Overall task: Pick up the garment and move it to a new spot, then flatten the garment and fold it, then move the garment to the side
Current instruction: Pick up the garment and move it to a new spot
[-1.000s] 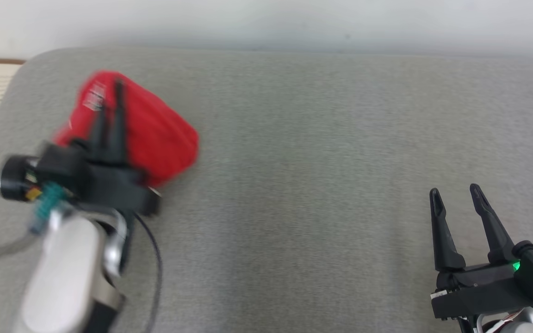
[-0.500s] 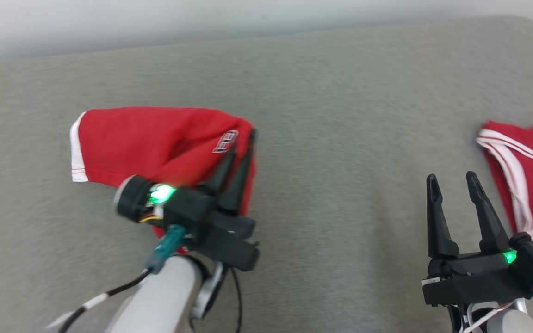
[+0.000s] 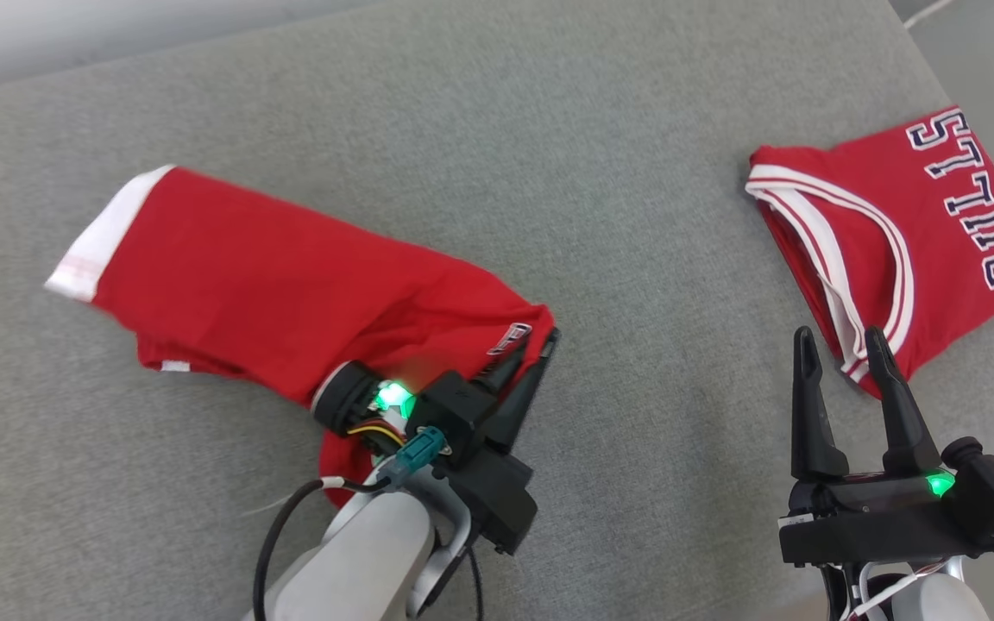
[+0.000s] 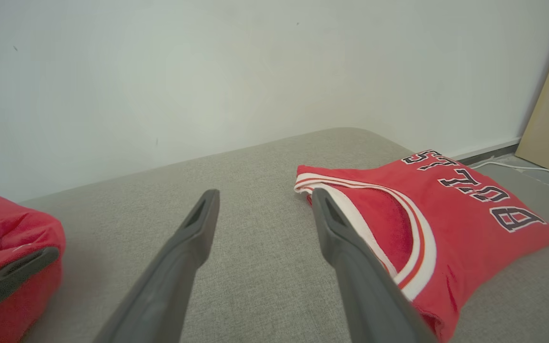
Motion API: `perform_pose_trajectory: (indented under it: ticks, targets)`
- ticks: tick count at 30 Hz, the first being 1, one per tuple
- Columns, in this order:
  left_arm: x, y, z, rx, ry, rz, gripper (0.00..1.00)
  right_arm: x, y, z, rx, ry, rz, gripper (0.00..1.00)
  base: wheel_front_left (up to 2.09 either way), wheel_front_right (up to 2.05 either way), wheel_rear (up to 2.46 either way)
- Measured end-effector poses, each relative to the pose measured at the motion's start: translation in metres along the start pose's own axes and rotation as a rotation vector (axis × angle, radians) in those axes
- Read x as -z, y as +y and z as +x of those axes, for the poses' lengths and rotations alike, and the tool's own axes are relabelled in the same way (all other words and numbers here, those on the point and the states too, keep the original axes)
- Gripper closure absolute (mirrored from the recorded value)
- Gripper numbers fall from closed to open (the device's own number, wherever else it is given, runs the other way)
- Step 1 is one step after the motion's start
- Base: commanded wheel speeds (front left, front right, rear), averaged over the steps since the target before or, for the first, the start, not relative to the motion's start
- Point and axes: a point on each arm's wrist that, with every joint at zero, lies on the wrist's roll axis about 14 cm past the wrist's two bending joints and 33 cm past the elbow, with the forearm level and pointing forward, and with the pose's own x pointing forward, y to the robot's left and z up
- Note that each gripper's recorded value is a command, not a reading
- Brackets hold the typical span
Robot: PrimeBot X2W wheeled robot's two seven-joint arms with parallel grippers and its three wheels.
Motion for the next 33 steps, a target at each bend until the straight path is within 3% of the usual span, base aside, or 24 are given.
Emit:
perform_pose_trajectory:
  ticks: [1, 2, 3, 8, 15, 24, 33]
  targets:
    - [0.003, -0.006, 0.002, 0.024, 0.002, -0.017, 0.97, 0.003, -0.003, -0.001, 0.01, 0.008, -0.003, 0.0, 0.0, 0.0, 0.0]
    - [0.005, -0.01, 0.004, 0.037, -0.001, -0.038, 0.53, 0.006, -0.007, -0.001, 0.021, 0.017, -0.006, 0.0, 0.0, 0.0, 0.0]
    - [0.008, -0.014, 0.006, 0.05, -0.001, -0.049, 0.0, 0.008, -0.009, -0.001, 0.028, 0.024, -0.008, 0.0, 0.0, 0.0, 0.0]
    - [-0.01, -0.025, 0.007, 0.08, -0.07, -0.09, 0.0, 0.006, -0.009, 0.003, 0.022, 0.01, -0.012, 0.0, 0.0, 0.0, 0.0]
    - [-0.05, -0.009, -0.005, 0.001, -0.182, -0.093, 0.0, 0.001, 0.001, 0.009, -0.022, -0.007, -0.019, 0.0, 0.0, 0.0, 0.0]
    - [-0.095, 0.081, -0.061, -0.322, -0.278, 0.028, 0.0, -0.01, 0.026, 0.015, -0.105, -0.028, -0.01, 0.0, 0.0, 0.0, 0.0]
    - [-0.147, 0.161, -0.153, -0.646, -0.377, 0.191, 0.0, -0.018, 0.051, 0.016, -0.182, -0.038, -0.007, 0.0, 0.0, 0.0, 0.0]
